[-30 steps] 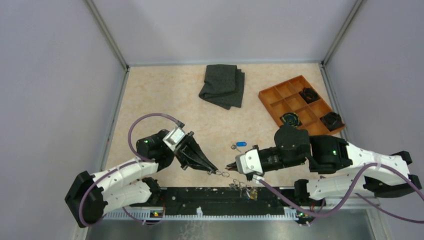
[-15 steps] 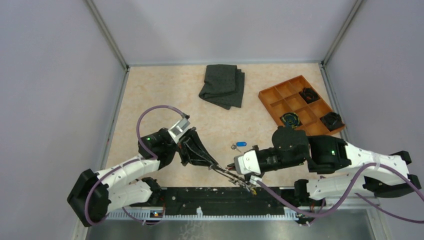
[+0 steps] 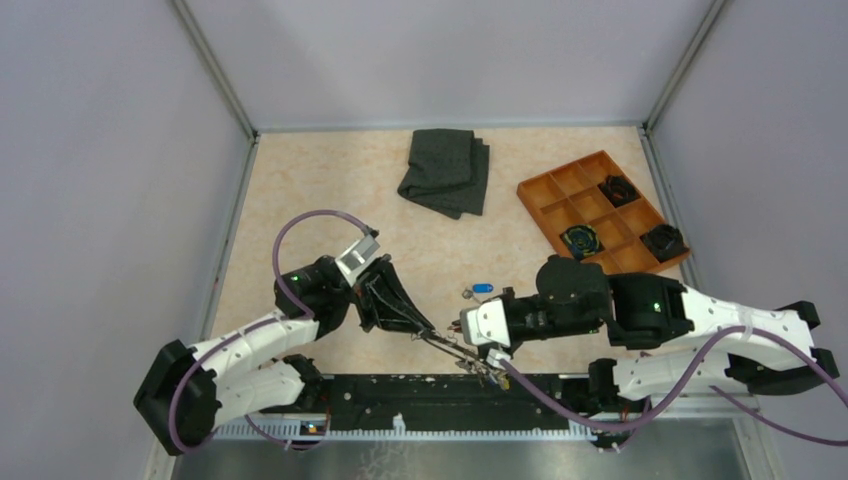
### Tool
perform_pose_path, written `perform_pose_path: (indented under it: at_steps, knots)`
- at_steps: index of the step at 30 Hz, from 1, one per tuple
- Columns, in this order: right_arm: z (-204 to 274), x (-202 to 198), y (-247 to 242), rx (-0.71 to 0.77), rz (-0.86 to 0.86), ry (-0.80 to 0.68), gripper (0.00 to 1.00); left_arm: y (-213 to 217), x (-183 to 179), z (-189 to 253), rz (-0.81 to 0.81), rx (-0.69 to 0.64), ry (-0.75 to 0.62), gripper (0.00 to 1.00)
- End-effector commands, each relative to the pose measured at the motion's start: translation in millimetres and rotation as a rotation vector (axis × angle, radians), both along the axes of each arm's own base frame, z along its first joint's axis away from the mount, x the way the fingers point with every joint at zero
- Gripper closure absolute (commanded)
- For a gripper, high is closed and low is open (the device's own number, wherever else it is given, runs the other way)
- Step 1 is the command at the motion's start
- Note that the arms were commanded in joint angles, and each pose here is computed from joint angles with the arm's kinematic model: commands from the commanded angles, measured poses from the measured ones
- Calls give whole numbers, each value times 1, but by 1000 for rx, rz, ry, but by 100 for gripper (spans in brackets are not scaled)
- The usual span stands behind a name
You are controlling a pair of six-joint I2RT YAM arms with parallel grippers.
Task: Remove the keys from the keyring
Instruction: Remove the key from the keyring.
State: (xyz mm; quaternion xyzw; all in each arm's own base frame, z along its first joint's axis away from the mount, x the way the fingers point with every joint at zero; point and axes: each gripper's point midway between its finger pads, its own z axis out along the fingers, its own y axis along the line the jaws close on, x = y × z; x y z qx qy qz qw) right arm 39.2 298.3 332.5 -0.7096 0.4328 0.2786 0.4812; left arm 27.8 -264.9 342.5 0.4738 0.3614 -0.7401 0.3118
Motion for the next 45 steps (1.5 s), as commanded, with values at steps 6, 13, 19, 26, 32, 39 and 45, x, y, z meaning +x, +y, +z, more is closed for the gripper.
perform_pose_path:
  at_steps: [6,13,19,26,32,39,45]
  knots:
    - [4,1,-1,19,-6,-17,100,25,-22,36,26,-260,-241,100]
    - [12,-2,-10,39,-4,-2,100,28,-15,36,59,-249,-234,100]
    - [5,4,-15,11,-41,-9,100,30,-14,39,66,-241,-247,100]
    - [-13,7,-17,-53,-61,-5,100,32,-13,42,76,-245,-254,100]
    - [-15,3,-15,-74,-36,9,100,32,-6,45,98,-238,-242,100]
    - [6,8,-11,3,-51,-29,100,27,7,37,103,-184,-178,100]
    - [18,19,-6,41,-88,-79,100,17,23,23,144,-136,-102,100]
